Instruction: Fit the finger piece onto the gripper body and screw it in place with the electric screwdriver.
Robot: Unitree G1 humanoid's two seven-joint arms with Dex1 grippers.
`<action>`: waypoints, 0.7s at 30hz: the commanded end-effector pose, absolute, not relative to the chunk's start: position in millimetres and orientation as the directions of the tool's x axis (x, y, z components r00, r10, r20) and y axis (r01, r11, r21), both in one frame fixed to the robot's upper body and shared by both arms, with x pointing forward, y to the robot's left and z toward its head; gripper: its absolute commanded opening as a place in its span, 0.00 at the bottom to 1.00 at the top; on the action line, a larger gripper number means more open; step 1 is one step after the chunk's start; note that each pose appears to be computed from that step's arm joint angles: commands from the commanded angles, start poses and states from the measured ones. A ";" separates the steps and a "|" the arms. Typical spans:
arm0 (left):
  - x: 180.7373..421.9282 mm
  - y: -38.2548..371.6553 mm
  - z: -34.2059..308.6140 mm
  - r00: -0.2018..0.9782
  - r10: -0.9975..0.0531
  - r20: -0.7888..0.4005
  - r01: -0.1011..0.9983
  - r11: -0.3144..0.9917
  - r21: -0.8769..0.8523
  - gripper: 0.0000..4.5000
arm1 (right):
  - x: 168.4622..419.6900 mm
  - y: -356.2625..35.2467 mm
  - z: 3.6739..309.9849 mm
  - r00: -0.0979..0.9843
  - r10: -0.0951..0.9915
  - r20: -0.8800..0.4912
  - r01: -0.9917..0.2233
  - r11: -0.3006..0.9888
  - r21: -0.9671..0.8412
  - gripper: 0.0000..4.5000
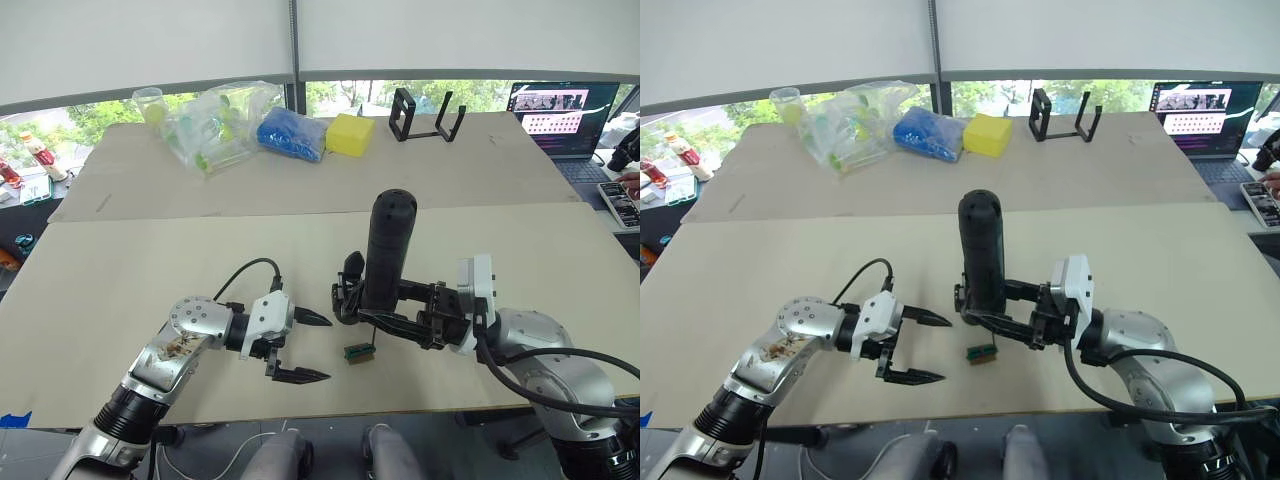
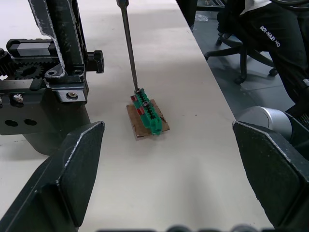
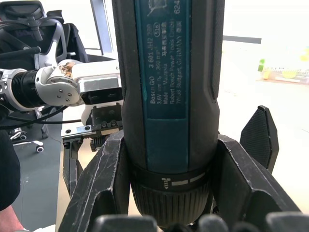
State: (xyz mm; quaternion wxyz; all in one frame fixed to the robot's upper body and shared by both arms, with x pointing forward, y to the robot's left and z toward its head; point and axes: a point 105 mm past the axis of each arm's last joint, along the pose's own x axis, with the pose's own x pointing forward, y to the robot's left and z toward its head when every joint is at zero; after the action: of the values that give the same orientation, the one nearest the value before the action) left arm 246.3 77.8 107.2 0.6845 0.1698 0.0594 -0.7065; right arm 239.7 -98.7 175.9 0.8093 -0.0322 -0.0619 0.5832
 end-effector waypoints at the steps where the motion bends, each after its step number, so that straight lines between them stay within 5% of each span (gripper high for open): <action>1: 248.1 77.8 113.5 -0.001 -0.949 -0.315 0.982 -0.061 0.180 1.00 | 230.5 -95.8 186.9 0.281 0.955 0.097 -0.940 0.294 -0.171 0.43; 21: 244.6 89.8 116.1 0.029 -0.950 -0.309 0.988 -0.019 0.150 1.00 | 224.6 -97.8 202.6 0.237 0.963 0.129 -0.936 0.262 -0.235 0.43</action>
State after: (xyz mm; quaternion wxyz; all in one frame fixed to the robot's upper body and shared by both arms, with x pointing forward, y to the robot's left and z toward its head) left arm 247.4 88.0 104.0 0.6968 0.1648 0.0778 -0.6938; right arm 234.5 -99.6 176.2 0.8031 -0.0429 -0.0694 0.5902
